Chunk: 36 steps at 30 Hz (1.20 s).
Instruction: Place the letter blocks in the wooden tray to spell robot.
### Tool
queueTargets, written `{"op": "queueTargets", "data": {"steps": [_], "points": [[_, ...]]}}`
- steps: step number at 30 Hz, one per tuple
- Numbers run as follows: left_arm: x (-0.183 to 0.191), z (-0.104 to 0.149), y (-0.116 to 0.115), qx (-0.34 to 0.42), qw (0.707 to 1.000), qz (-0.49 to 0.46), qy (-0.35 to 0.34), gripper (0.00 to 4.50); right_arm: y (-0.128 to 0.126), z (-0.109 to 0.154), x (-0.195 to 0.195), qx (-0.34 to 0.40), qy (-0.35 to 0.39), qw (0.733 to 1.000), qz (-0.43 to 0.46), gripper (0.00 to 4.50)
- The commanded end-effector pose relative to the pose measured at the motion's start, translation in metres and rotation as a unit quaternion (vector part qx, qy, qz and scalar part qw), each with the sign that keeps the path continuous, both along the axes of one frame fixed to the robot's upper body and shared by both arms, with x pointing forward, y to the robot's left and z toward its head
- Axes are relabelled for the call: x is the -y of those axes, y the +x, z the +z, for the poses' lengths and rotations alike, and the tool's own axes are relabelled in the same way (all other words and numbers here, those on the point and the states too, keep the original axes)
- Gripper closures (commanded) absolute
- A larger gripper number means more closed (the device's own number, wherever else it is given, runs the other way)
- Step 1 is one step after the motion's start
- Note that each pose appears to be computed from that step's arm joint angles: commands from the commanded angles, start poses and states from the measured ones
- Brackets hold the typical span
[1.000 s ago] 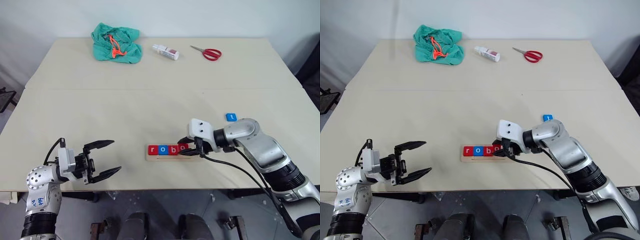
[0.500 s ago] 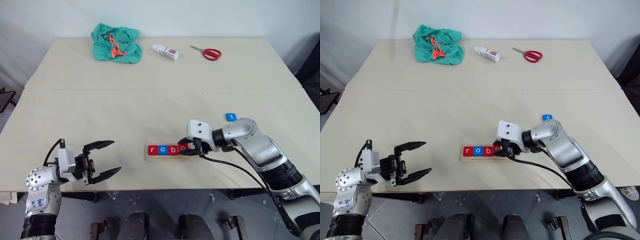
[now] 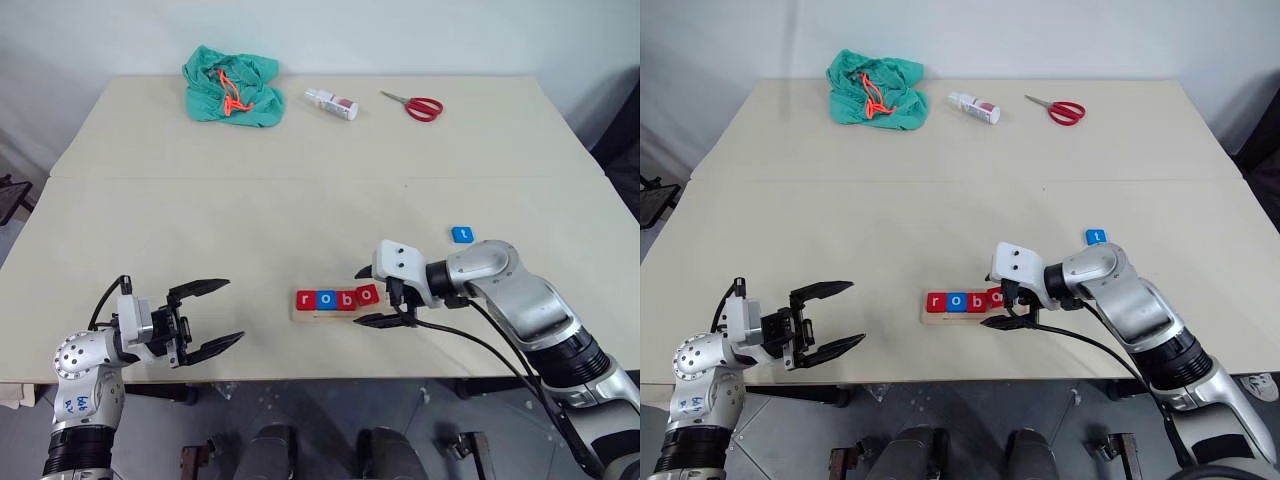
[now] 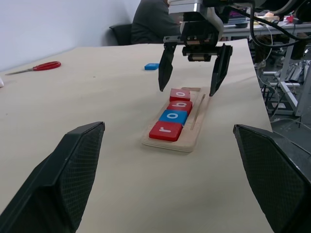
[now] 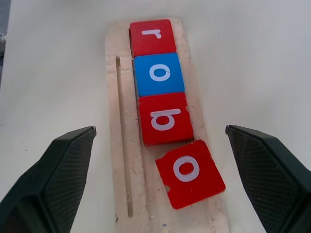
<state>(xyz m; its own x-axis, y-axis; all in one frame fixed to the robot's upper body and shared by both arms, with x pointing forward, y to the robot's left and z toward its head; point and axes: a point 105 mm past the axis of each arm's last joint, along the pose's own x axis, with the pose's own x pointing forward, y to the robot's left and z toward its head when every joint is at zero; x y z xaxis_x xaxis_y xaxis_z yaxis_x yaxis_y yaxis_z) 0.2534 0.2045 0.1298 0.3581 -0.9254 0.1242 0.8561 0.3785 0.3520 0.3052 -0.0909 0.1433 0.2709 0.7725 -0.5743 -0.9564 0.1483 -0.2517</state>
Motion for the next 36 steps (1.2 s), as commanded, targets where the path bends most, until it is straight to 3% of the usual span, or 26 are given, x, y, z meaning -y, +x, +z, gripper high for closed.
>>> {"op": "queueTargets", "data": {"steps": [1,3,6,17,29,36], "points": [[0.003,0.003,0.003,0.011,1.0,-0.003,0.0,0.0,0.001,0.019,0.008,0.025,0.03,0.999,-0.023,0.02],[0.004,0.002,0.004,0.01,1.0,-0.005,0.001,0.0,0.0,0.02,0.012,0.024,0.036,0.999,-0.025,0.02],[0.005,0.002,0.005,0.011,1.0,-0.008,-0.002,0.0,0.008,0.02,0.018,0.034,0.034,0.998,-0.041,0.64],[0.004,0.002,0.001,0.011,1.0,-0.004,-0.001,0.0,0.029,0.013,0.021,0.059,0.027,0.997,-0.042,4.46],[0.004,0.0,-0.002,0.008,1.0,0.006,-0.001,0.0,0.015,-0.002,0.014,0.025,0.019,0.999,-0.015,4.46],[0.005,0.001,0.001,0.01,1.0,0.004,-0.002,0.0,0.014,0.006,0.016,0.035,0.023,0.999,-0.025,4.46]]}}
